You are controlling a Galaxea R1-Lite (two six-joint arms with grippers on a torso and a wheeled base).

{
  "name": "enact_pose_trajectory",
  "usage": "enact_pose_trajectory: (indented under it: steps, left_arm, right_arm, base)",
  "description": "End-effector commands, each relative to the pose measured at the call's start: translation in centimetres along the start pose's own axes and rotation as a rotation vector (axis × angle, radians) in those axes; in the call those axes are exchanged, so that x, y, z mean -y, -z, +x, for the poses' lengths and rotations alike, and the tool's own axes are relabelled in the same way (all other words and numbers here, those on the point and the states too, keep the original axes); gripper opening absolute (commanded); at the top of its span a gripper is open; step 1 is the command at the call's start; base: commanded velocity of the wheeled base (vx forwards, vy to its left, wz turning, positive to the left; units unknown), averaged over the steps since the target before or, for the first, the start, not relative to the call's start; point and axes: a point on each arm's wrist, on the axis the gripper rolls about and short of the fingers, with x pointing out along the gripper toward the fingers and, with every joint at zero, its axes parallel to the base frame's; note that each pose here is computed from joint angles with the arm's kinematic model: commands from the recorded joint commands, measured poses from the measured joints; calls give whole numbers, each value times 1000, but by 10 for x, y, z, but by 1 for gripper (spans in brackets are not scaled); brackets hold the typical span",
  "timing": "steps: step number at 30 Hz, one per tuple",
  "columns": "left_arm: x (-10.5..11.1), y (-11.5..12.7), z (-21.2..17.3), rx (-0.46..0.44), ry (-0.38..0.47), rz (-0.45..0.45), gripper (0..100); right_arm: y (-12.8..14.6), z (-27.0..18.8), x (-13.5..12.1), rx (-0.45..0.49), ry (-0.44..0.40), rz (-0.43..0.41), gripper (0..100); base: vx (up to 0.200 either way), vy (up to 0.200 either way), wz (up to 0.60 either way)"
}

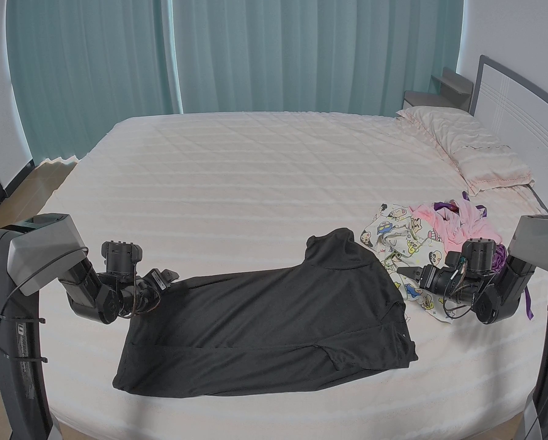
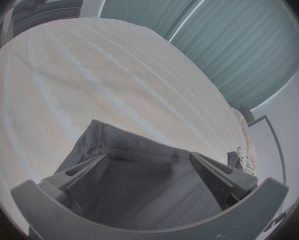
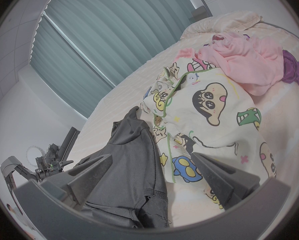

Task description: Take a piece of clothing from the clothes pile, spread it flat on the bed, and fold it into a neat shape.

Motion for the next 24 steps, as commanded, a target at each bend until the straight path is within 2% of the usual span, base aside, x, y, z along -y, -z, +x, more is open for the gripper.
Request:
enact_pose_trajectory:
  steps: [1, 14, 24]
  left_arm:
    - [2, -13, 14, 54, 9, -18, 100]
    - [10, -50, 34, 155, 29, -77, 100]
    - [-5, -73, 30, 188, 18, -111, 100]
  right_arm:
    - [1, 0, 0, -2, 0, 0, 100]
    - [5, 7, 5, -9, 5, -1, 100]
    - [7, 11, 4, -11, -3, -8, 100]
  base:
    - [0, 0, 0]
    - [0, 0, 0]
    - [0, 0, 0]
